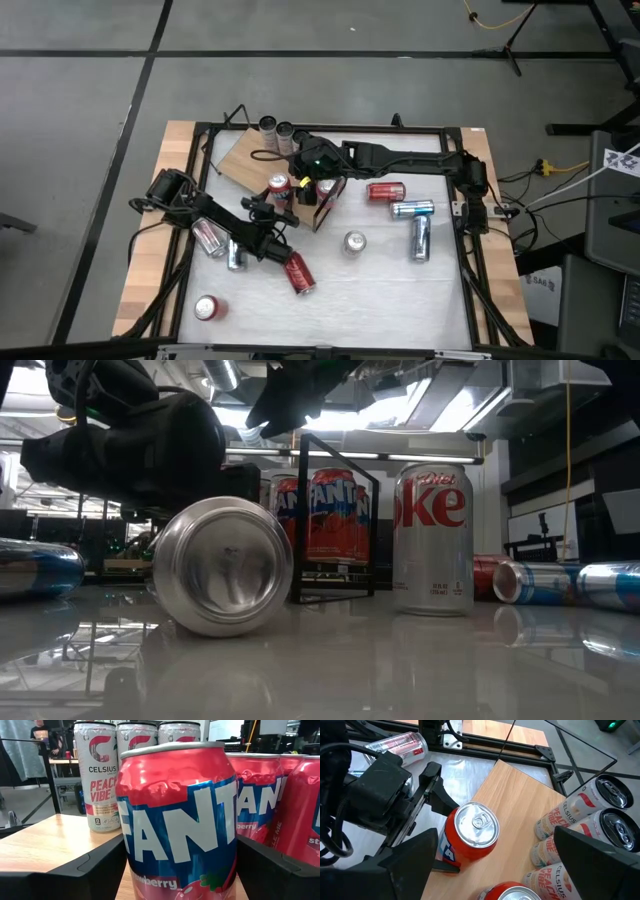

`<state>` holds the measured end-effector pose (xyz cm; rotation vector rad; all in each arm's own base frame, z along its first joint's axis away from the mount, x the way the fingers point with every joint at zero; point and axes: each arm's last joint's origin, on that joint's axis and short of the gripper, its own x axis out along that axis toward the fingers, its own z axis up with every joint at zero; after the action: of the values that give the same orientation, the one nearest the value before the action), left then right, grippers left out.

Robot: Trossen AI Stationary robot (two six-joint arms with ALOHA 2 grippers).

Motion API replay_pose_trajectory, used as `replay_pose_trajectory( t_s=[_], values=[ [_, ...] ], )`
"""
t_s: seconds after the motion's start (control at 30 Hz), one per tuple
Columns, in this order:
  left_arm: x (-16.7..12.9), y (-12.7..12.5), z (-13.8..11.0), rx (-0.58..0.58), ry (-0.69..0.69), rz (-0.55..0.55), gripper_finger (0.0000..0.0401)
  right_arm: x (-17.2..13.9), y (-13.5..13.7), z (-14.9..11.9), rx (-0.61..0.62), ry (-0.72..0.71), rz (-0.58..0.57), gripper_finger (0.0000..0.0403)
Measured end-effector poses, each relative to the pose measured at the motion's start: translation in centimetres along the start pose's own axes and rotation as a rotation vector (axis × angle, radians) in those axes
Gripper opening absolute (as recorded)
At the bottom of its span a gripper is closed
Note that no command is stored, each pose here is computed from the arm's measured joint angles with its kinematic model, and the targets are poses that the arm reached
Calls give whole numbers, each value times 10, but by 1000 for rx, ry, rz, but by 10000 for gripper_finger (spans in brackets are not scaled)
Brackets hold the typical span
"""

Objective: Pick and place cans onto a shelf
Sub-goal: Put the top red soda can on the shelf and align with the other red soda can

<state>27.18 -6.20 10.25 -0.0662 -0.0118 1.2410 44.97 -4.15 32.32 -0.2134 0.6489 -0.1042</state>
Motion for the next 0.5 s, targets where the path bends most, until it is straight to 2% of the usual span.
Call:
replay_pose_trajectory(
  t_s=[0.5],
  values=[
    [-3, -1, -1, -10, 28, -12, 319, 0, 0, 0, 0, -1, 0, 390]
  ],
)
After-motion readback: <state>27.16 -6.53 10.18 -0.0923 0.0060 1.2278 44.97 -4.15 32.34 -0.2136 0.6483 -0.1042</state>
